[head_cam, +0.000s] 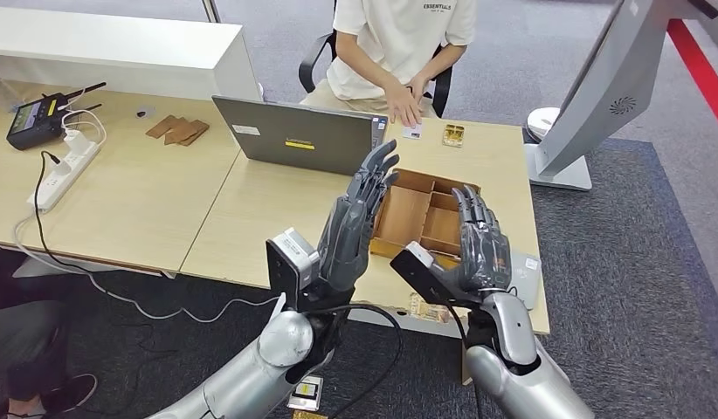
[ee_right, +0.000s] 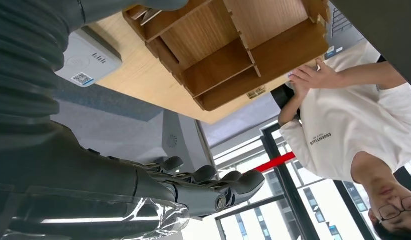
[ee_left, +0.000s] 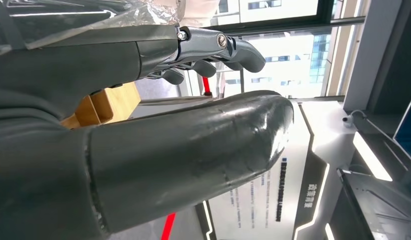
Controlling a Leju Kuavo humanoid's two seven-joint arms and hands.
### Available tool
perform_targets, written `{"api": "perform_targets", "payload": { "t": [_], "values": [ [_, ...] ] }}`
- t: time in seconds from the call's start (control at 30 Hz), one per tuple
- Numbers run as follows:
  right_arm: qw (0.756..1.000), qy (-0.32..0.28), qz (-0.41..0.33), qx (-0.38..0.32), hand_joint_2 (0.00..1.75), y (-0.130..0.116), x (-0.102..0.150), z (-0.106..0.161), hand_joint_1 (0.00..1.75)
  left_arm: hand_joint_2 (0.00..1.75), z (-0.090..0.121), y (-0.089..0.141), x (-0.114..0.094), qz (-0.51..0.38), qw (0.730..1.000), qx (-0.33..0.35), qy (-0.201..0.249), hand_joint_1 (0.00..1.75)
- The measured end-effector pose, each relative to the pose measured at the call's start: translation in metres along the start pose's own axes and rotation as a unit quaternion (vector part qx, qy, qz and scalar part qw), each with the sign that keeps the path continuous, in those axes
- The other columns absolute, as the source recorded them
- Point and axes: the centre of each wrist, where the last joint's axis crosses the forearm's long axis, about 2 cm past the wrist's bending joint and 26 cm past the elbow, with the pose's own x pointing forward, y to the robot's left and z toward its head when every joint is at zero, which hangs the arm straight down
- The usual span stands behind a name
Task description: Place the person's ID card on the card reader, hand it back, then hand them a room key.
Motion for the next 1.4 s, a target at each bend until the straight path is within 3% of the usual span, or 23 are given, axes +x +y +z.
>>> {"api": "perform_targets", "payload": {
  "t": [0.37,1.4],
  "values": [
    [0.997,-0.013,0.076,0.029,1.75,0.024,0.007,0.005,0.00,0.00,-0.001,0.000,0.001,0.006,1.000,0.011,-0.004,0.00],
    [0.992,0.025,0.106,0.065,1.75,0.045,-0.004,-0.017,0.00,0.00,0.001,0.003,0.004,0.007,1.000,0.013,-0.008,0.00]
  ]
}}
